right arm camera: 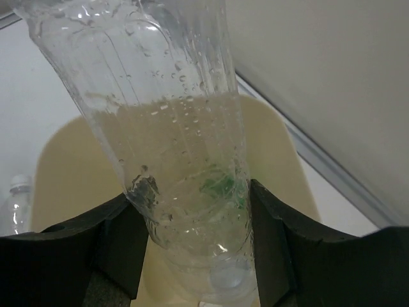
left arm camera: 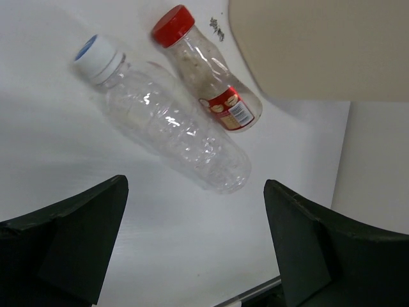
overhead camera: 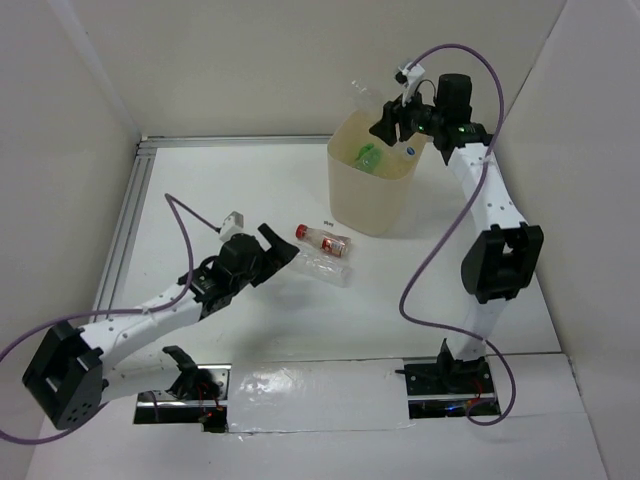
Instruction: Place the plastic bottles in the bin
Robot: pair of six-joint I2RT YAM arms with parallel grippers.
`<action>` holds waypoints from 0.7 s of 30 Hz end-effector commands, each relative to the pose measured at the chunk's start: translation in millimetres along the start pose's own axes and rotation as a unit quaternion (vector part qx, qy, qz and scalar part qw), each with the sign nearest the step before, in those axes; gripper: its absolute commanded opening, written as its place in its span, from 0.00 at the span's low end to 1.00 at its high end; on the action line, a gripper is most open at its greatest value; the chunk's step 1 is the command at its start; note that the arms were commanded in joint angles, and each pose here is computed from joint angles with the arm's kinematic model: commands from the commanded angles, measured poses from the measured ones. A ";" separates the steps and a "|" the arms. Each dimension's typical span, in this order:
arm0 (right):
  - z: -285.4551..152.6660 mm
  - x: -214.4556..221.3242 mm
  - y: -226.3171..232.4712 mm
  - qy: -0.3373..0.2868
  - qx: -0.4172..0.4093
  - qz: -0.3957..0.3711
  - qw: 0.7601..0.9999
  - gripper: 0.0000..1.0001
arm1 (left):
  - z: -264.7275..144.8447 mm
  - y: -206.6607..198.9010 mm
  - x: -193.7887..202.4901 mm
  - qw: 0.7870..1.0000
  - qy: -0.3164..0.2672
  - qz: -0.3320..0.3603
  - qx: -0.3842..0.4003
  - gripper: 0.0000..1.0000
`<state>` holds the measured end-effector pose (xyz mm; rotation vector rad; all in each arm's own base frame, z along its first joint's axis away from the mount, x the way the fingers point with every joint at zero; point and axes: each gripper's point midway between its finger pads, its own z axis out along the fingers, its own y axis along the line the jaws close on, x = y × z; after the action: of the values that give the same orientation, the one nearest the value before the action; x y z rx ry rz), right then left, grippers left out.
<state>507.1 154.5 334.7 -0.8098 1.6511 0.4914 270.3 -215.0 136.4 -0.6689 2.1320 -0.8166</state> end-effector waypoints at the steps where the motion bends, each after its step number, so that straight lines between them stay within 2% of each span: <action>1: 3.4 -25.5 19.0 -0.031 -0.078 0.066 0.994 0.63 | 14.6 -34.6 -11.5 0.999 -0.023 -0.018 0.029 1.00; 4: 3.3 -23.0 24.1 -0.033 -0.101 0.097 0.990 0.81 | 24.3 -41.1 -13.6 0.999 -0.027 -0.013 0.025 1.00; 5: -0.1 -22.7 22.0 -0.035 -0.106 0.098 0.989 0.90 | 32.3 -36.7 -9.5 1.000 -0.022 -0.010 0.013 1.00; 7: -4.9 -20.1 24.3 -0.032 -0.120 0.107 0.987 1.00 | 39.3 -33.0 -8.3 1.000 -0.022 0.000 -0.001 1.00; 12: -23.7 -20.8 12.4 -0.027 -0.123 0.115 0.985 1.00 | 56.0 -20.6 5.3 0.999 -0.006 0.022 -0.028 1.00; 17: -66.1 -50.8 4.8 -0.064 -0.099 0.079 0.990 1.00 | 72.4 -16.1 13.7 0.998 0.001 0.040 -0.046 1.00; 21: -91.3 -56.3 12.4 -0.073 -0.102 0.058 0.990 1.00 | 84.8 -18.1 16.6 0.997 -0.002 0.046 -0.056 1.00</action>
<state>480.5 111.1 361.3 -0.7202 1.6638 0.8156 309.3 -256.4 79.0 -0.6434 2.2789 -0.6420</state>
